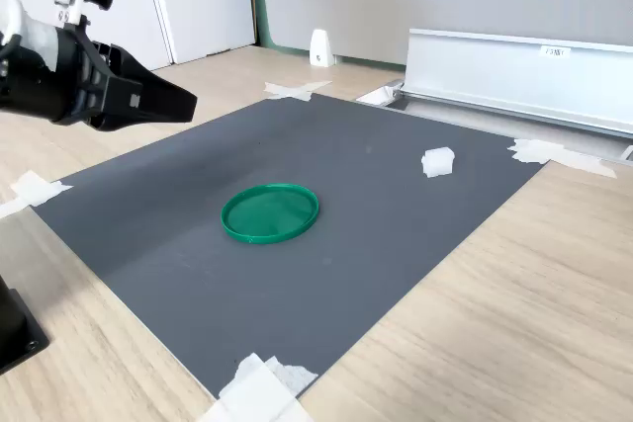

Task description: Grasp a white terminal and put it on the green lid.

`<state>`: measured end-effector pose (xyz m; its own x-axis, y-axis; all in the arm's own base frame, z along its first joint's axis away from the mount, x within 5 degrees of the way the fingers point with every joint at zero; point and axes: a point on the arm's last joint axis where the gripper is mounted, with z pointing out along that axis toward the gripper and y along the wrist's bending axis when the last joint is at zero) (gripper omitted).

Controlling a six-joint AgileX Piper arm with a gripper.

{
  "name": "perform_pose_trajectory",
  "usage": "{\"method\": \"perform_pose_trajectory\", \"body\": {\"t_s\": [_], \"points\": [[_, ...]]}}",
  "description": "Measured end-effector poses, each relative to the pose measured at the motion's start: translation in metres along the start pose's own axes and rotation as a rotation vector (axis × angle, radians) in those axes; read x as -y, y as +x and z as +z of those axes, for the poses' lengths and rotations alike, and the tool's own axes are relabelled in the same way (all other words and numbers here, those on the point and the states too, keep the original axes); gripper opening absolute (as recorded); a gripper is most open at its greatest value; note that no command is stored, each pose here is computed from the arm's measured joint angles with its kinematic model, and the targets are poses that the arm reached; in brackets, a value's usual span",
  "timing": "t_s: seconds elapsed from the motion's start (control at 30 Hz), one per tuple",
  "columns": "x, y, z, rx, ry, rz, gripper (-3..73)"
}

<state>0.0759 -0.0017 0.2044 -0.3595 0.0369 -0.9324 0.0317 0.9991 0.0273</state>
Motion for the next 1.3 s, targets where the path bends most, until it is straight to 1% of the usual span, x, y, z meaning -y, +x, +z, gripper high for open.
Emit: {"method": "perform_pose_trajectory", "body": {"t_s": [1.3], "points": [[-0.0001, -0.0018, 0.0, 0.02, -0.001, 0.002, -0.8]]}}
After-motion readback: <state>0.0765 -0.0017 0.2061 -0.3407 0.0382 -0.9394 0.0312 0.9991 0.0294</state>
